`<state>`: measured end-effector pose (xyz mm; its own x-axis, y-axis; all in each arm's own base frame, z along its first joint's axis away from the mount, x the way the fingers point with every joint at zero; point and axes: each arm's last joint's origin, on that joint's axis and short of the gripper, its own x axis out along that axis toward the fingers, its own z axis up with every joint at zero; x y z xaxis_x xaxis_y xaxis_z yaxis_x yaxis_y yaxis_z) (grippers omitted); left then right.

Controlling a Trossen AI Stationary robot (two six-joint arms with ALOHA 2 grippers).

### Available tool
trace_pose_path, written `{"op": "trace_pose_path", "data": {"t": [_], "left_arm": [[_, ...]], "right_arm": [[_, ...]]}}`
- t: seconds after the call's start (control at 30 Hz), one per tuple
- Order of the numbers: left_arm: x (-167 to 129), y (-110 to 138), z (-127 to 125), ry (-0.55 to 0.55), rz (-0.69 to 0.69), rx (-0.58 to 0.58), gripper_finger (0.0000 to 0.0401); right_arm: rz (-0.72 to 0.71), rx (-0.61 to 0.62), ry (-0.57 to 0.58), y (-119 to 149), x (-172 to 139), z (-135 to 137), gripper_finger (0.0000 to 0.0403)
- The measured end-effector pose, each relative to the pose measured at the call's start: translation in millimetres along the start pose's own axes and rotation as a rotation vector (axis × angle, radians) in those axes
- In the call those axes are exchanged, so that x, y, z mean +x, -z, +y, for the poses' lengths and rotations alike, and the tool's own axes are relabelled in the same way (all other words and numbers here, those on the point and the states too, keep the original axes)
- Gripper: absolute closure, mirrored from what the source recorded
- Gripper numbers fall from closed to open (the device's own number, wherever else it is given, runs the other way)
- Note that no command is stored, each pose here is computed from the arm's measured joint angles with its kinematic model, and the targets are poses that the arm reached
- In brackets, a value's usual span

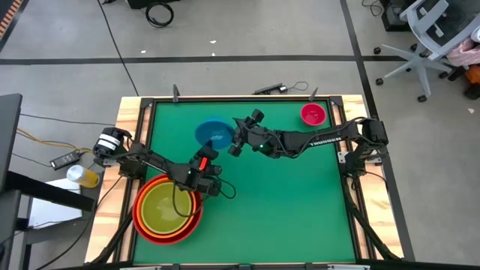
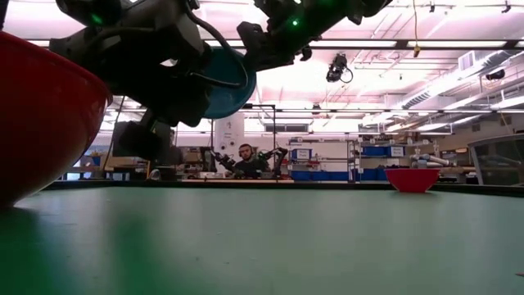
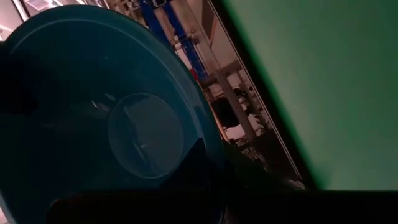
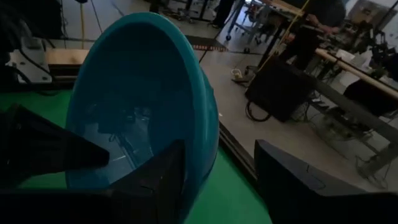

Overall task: Nest bowls inside each other
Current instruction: Stack the blue bowl on top of the green bowl

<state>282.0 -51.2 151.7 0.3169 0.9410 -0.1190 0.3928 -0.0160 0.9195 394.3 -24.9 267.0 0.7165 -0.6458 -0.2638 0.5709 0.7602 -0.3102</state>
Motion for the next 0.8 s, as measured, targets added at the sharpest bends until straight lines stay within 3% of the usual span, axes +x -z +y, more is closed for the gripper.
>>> {"op": "trace_pose_path", "data": {"t": [0.2, 0.4, 0.47, 0.57, 0.67, 0.8], "left_arm": [[0, -2, 2, 0.003, -0.009, -0.031, 0.0385], [0, -4, 3, 0.007, -0.019, -0.095, 0.0384], [-1, -5, 4, 0.017, -0.035, -0.19, 0.0379], [-2, -4, 7, 0.054, -0.063, -0.399, 0.0359], [-7, -3, 16, 0.063, -0.095, -0.597, 0.0325], [-15, 2, 34, 0.059, -0.143, -0.78, 0.0275]], "right_arm": [[0.021, 0.05, 0.002, 3, 4, -5, 0.0258], [0.023, 0.063, -0.001, 3, 5, -5, 0.0359], [0.016, 0.063, 0.014, 2, 5, -6, 0.0381], [0.019, 0.052, 0.096, 2, 3, -6, 0.0376], [0.008, 0.05, 0.114, 0, 4, -8, 0.0368], [-0.02, 0.038, 0.097, -3, 6, -10, 0.0378]]}}
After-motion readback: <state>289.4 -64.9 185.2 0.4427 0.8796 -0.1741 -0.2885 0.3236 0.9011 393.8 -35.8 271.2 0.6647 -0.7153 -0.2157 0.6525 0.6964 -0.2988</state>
